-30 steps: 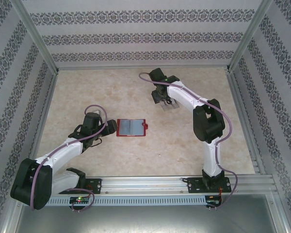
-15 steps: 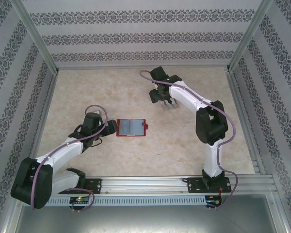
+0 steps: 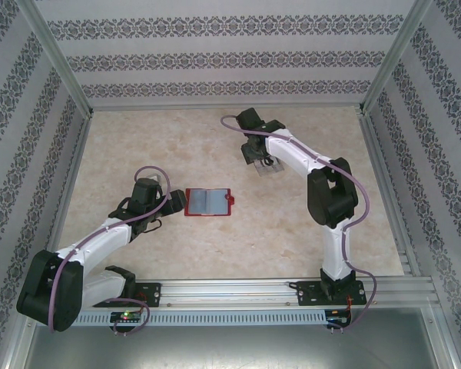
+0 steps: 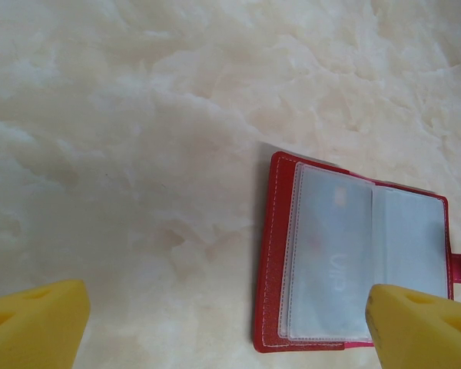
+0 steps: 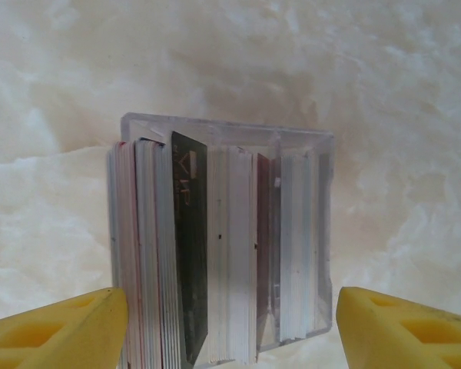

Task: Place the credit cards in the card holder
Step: Pick up the credit card from the storage box.

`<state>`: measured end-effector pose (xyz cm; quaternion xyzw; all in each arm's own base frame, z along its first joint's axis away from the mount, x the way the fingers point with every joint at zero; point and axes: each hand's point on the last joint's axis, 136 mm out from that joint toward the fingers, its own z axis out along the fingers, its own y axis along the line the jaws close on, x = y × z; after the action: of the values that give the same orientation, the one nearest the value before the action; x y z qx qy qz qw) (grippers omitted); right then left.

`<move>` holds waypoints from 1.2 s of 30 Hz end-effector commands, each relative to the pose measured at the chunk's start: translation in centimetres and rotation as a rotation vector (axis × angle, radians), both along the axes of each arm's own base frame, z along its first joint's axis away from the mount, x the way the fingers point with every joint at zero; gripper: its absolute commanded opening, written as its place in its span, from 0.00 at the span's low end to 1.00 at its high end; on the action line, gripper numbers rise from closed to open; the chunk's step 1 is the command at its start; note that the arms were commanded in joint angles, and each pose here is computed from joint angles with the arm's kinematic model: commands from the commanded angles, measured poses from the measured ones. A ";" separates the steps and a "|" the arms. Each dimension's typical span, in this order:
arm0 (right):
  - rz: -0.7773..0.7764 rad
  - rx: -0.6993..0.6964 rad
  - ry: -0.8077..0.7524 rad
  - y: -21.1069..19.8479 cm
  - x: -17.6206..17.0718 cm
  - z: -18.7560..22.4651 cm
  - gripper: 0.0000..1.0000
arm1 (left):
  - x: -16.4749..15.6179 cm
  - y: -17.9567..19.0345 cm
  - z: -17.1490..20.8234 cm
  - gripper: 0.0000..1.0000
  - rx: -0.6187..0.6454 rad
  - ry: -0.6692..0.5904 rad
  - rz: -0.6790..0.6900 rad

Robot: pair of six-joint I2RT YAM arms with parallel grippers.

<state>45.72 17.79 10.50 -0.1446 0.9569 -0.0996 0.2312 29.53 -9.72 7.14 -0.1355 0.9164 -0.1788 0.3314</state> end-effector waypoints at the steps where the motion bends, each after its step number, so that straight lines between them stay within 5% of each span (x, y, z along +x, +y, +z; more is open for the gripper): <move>1: -0.019 -0.093 0.032 -2.0 -0.9 -0.8 0.73 | 0.3 0.0 0.6 0.93 -0.016 -0.004 0.001; 11: -0.030 -0.115 -0.021 -2.0 -0.4 1.1 0.72 | 0.2 0.1 0.2 0.94 -0.009 0.008 0.004; 19: 0.106 0.191 -0.008 3.9 -1.6 2.5 0.71 | 0.2 -0.1 0.2 0.94 -0.015 0.013 0.000; 28: 0.046 -0.036 0.026 -0.1 -0.7 -0.9 0.73 | 0.2 -0.4 0.7 0.94 -0.035 0.002 -0.012; 36: 0.001 -0.098 0.026 -1.6 -0.5 -1.3 0.73 | 0.2 -0.2 0.8 0.94 -0.031 -0.007 -0.006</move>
<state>45.12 18.05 8.89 -0.1625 0.9575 -0.0992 0.2164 29.36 -10.13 7.00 -0.1312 0.9178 -0.1886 0.3237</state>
